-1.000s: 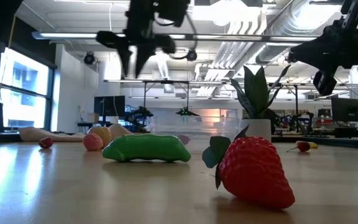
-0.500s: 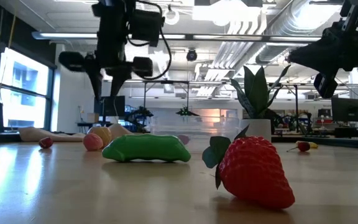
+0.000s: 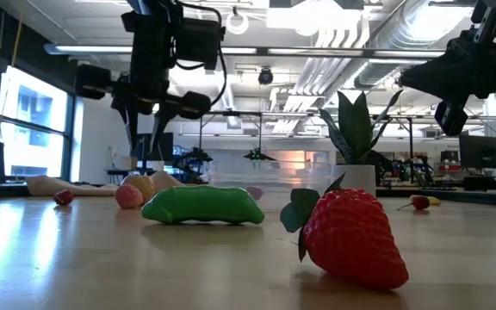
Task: Pick and placing Produce into tupperware
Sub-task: Put the potato into the transparent bin
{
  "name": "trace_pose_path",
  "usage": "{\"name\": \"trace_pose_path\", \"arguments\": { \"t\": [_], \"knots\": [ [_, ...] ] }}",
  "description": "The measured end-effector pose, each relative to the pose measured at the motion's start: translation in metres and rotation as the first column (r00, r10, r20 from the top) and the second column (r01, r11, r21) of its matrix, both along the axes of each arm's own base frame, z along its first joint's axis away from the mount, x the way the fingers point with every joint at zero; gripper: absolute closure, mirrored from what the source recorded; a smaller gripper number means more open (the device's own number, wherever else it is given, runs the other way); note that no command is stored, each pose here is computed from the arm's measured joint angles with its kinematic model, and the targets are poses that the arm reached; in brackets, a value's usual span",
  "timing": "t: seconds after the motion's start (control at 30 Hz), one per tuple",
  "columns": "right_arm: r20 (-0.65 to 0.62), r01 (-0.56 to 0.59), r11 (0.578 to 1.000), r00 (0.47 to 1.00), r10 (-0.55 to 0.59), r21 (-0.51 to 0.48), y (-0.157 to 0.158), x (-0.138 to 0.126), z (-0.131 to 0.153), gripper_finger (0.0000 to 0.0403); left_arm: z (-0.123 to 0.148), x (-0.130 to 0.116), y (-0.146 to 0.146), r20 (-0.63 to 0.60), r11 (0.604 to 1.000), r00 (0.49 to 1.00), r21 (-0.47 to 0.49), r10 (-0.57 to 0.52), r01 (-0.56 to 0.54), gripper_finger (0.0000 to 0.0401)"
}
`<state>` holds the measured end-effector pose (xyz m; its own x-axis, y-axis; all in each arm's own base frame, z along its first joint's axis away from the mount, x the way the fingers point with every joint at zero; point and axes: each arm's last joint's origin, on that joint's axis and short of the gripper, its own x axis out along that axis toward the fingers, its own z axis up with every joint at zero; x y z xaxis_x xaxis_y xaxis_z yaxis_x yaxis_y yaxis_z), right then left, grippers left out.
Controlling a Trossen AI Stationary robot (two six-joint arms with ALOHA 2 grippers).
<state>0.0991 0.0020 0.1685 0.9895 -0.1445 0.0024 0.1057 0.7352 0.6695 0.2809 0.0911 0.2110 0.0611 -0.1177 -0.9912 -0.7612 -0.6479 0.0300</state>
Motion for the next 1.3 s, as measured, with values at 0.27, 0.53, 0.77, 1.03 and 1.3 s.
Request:
{"name": "trace_pose_path", "arguments": {
  "t": [0.27,0.53,0.77,1.03,1.3],
  "knots": [
    [0.000,0.000,1.000,1.000,0.000,0.000,0.000,0.000,0.000,0.0366,-0.001,0.000,0.000,-0.025,0.998,0.997,0.011,0.070,-0.069,0.0290],
    [0.000,0.000,1.000,1.000,0.000,0.000,0.000,0.000,0.000,0.0366,-0.014,0.005,-0.001,-0.063,0.998,0.996,-0.022,0.063,-0.065,0.0274],
    [0.000,0.000,1.000,1.000,0.000,0.000,0.000,0.000,0.000,0.0366,-0.016,0.006,0.000,-0.061,0.998,0.996,-0.026,0.063,-0.064,0.0218],
    [0.000,0.000,1.000,1.000,0.000,0.000,0.000,0.000,0.000,0.0366,-0.016,0.004,0.000,-0.082,0.998,0.995,-0.016,0.064,-0.065,0.0244],
    [0.000,0.000,1.000,1.000,0.000,0.000,0.000,0.000,0.000,0.0366,-0.017,0.002,0.001,-0.122,0.997,0.990,0.048,0.072,-0.067,0.0231]
  ]
}}
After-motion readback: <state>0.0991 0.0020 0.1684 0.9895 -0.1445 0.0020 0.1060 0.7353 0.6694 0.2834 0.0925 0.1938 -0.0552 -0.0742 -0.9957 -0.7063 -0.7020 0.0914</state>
